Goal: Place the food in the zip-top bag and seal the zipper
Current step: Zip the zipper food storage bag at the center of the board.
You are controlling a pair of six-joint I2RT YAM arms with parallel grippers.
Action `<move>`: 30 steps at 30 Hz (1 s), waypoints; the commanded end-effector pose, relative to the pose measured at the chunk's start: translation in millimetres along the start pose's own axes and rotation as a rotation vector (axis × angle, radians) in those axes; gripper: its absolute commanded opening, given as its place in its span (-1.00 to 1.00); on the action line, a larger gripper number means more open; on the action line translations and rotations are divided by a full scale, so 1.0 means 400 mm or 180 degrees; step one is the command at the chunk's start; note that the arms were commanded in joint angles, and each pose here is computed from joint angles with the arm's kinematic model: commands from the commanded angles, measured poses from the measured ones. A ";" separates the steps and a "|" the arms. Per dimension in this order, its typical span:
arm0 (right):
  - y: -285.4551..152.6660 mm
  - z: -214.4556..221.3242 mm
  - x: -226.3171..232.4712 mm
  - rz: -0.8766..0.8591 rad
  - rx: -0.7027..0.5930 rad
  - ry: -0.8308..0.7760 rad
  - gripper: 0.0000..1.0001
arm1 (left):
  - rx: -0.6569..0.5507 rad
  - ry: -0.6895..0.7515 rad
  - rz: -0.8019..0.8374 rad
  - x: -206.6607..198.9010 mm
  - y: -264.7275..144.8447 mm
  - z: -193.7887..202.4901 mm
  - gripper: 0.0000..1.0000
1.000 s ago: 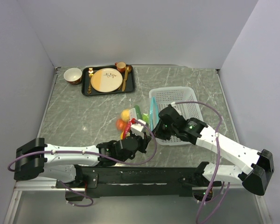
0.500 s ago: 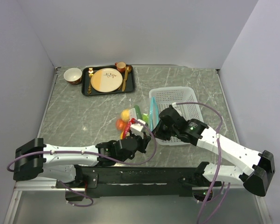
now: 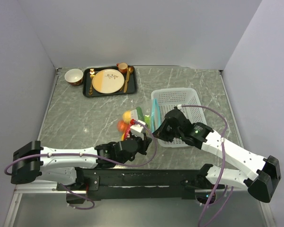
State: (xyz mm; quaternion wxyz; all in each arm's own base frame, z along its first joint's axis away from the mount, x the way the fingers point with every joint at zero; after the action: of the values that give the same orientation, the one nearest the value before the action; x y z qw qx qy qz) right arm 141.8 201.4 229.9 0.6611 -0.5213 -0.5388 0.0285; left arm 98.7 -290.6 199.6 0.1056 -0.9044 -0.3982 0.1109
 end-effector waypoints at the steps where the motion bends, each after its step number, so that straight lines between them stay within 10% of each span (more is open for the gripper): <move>1: 0.016 -0.045 -0.017 0.0047 -0.0353 0.0092 -1.00 | -0.0209 -0.0217 0.0184 -0.015 -0.024 -0.044 -0.98; 23: 0.031 -0.091 0.000 -0.0088 -0.0444 0.0110 -1.00 | -0.0231 -0.0284 0.0162 -0.008 -0.048 -0.055 -0.98; 30: 0.016 -0.087 0.012 -0.0232 -0.0372 0.0069 -1.00 | -0.0217 -0.0196 0.0276 -0.030 -0.026 -0.057 -0.25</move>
State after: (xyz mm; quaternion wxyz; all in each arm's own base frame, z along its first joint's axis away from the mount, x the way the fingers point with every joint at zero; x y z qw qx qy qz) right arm 168.3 182.8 216.9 0.6450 -0.5530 -0.5274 -0.0082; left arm 90.6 -284.1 218.7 0.0710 -0.9128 -0.3802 0.1310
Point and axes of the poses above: each gripper's point midway between its finger pads, its own y axis out along the fingers, its own x axis along the line the jaws close on, z = x × y, the point moved 9 cm from there along -y, back along the fingers, and after that the axes turned 14 degrees about y, right-handed, at the moved point
